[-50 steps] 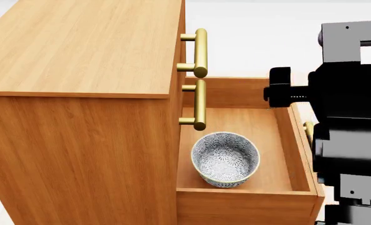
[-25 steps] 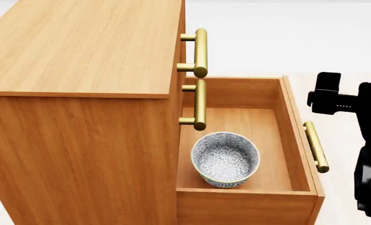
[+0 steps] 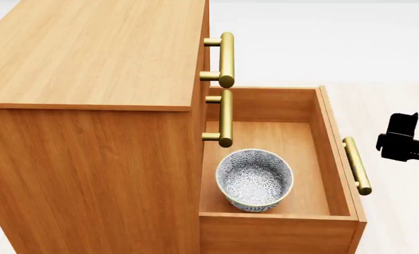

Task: Put the bowl in the bottom drawer of the cabinet and close it.

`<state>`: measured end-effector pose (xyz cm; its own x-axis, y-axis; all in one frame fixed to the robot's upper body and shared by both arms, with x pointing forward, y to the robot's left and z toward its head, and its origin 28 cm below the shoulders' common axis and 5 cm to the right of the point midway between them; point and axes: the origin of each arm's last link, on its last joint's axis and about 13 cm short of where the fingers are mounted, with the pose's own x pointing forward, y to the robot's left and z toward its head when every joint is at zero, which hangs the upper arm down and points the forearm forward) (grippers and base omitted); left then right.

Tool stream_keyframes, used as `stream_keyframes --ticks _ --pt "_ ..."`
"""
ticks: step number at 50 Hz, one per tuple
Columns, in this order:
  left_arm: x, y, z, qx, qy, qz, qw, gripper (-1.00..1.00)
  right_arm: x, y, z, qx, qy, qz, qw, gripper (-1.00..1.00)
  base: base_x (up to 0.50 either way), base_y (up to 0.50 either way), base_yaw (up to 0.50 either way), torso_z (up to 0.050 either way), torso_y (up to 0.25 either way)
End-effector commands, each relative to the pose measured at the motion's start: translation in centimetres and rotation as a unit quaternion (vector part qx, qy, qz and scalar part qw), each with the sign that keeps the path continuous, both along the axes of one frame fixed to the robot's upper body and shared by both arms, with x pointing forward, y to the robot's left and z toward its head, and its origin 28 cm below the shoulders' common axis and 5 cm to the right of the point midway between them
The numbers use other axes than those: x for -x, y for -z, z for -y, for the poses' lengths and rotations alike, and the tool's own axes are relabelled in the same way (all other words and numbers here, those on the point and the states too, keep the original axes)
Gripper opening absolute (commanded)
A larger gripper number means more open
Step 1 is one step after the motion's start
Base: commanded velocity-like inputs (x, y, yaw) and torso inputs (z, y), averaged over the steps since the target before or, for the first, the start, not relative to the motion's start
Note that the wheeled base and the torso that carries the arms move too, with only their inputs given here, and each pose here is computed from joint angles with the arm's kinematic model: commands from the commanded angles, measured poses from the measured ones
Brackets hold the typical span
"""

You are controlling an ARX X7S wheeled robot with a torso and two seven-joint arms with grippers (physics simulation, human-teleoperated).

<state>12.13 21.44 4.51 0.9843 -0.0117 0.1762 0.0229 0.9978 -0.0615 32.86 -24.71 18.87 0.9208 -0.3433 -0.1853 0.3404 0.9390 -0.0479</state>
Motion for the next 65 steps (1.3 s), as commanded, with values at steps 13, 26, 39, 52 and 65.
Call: stream_keyframes --ticks 13,26,39,52,65 --pt "0.0 0.1 0.0 -0.005 -0.002 0.004 1.000 1.00 1.5 3.4 0.7 0.003 0.026 -0.021 0.999 1.00 0.00 0.00 0.00 0.000 0.000" --pt "0.0 0.1 0.0 -0.006 0.000 0.006 1.000 1.00 2.0 5.8 1.0 0.013 0.039 -0.046 0.998 1.00 0.00 0.00 0.00 0.000 0.000" --pt "0.1 0.1 0.1 -0.006 0.002 0.007 1.000 1.00 2.4 7.9 1.3 0.015 0.049 -0.069 0.996 1.00 0.00 0.00 0.00 0.000 0.000" --pt "0.0 0.1 0.1 -0.006 0.001 0.007 1.000 1.00 2.7 9.4 1.4 0.017 0.053 -0.085 0.995 1.00 0.00 0.00 0.00 0.000 0.000" --pt "0.0 0.1 0.0 -0.007 -0.001 0.008 1.000 1.00 3.0 10.7 1.4 0.032 0.057 -0.100 0.993 1.00 0.00 0.00 0.00 0.000 0.000"
